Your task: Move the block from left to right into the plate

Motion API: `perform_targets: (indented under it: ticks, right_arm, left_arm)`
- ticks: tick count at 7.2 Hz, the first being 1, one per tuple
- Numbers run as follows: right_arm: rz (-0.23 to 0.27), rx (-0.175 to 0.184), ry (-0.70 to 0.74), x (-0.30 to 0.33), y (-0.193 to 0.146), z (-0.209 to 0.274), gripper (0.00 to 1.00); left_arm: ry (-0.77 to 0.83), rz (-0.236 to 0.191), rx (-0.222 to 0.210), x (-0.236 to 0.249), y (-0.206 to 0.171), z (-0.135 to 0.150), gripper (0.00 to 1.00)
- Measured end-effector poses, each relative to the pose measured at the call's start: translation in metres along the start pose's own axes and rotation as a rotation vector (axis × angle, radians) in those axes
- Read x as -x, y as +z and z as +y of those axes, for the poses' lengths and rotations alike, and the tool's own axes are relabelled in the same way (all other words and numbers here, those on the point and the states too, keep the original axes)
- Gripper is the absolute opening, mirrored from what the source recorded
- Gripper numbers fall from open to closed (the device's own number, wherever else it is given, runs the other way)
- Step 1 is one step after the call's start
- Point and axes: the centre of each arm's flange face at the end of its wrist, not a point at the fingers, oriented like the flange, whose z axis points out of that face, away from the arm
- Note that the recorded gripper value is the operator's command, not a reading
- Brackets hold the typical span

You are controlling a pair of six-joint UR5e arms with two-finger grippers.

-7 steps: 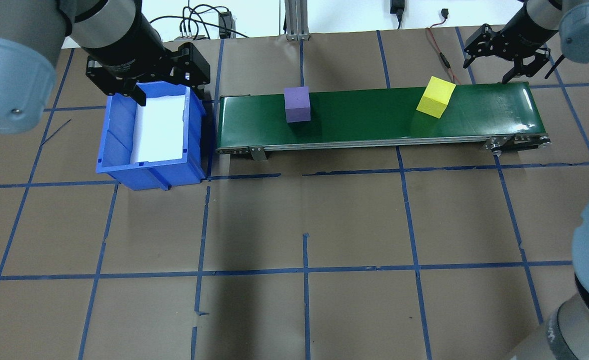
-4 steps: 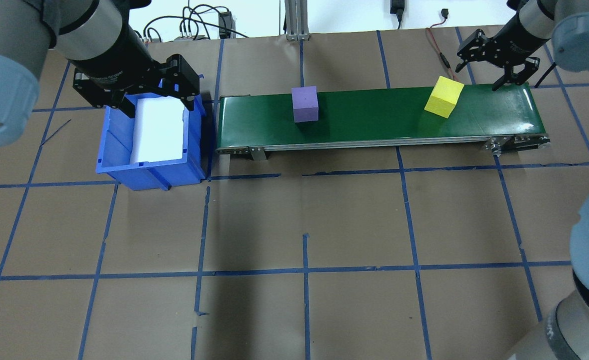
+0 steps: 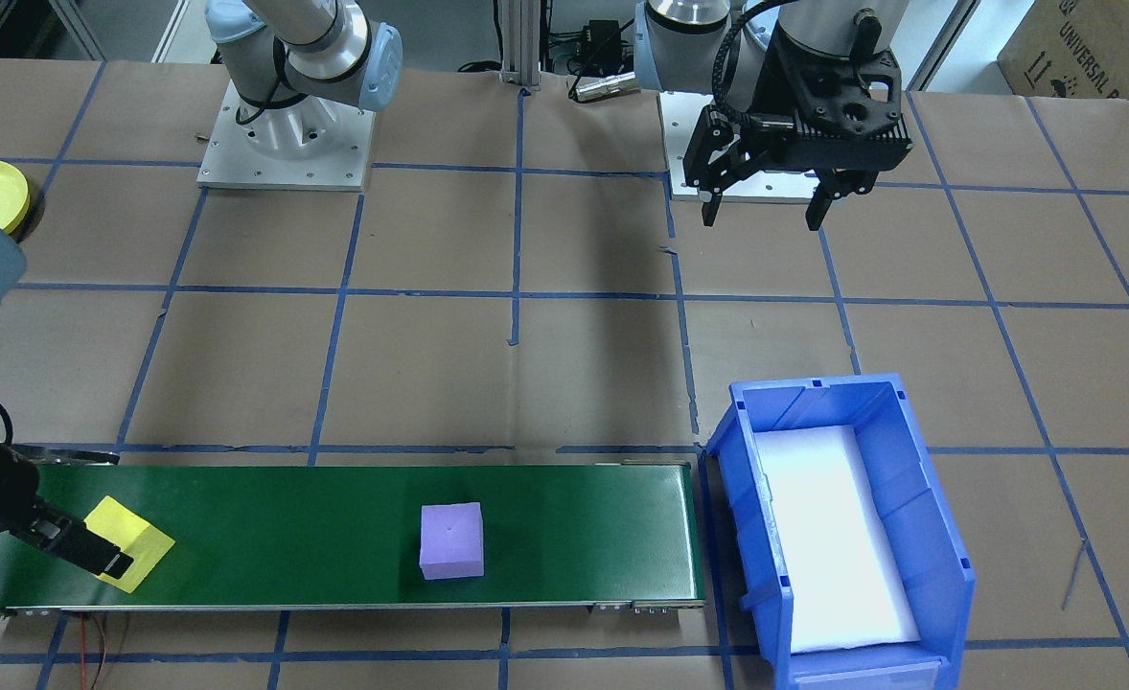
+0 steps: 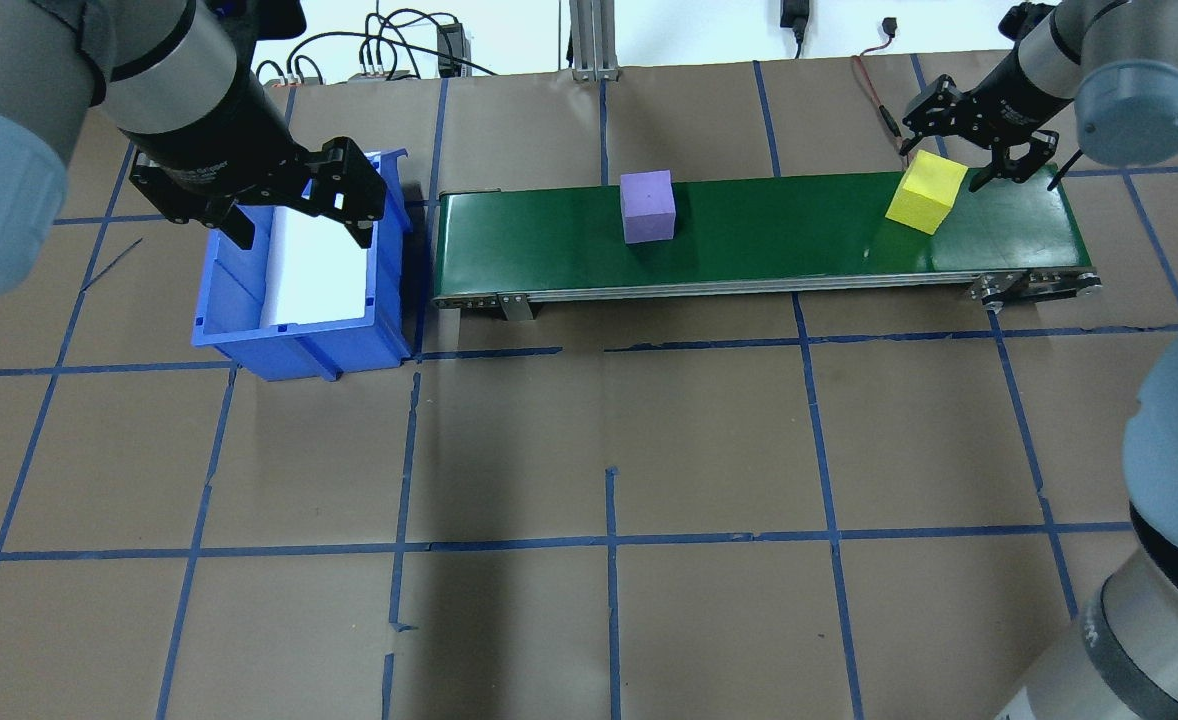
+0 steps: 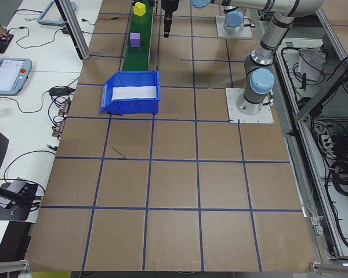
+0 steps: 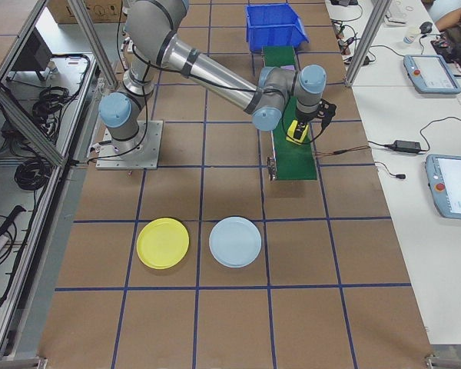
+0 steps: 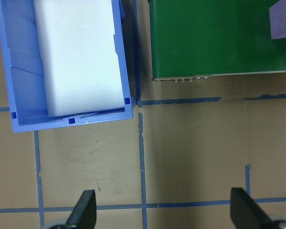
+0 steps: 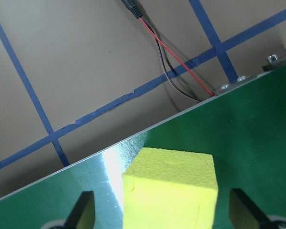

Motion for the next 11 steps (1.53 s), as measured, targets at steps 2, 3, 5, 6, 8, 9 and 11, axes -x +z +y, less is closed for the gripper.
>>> perform_targets:
  ticks: [2, 3, 5, 6, 8, 9, 11]
  right_arm:
    - [0.052, 0.008, -0.063, -0.008, 0.009, -0.001, 0.22]
    - [0.091, 0.002, -0.137, -0.015, 0.004, -0.002, 0.19]
    - [0.142, -0.021, -0.235, -0.034, -0.023, 0.000, 0.16]
    - [0.190, -0.024, -0.274, -0.053, -0.045, 0.008, 0.16]
    - [0.242, 0.018, -0.322, -0.141, -0.101, 0.027, 0.17]
    - [0.254, 0.070, -0.322, -0.204, -0.126, 0.048, 0.17]
    - [0.261, 0.202, -0.312, -0.329, -0.153, 0.113, 0.17]
  left_arm:
    - [0.004, -0.001, 0.000, -0.001, 0.000, 0.001, 1.00]
    - [0.003, -0.002, -0.001, 0.000, 0.000, 0.000, 1.00]
    - [0.001, -0.002, -0.002, 0.001, 0.000, 0.000, 1.00]
    - [-0.001, -0.003, -0.002, 0.002, 0.000, 0.000, 1.00]
    - [-0.002, -0.003, -0.001, 0.002, 0.000, 0.000, 1.00]
    - [-0.002, -0.003, -0.001, 0.002, 0.000, 0.000, 1.00]
    - [-0.002, -0.003, -0.001, 0.002, 0.000, 0.000, 1.00]
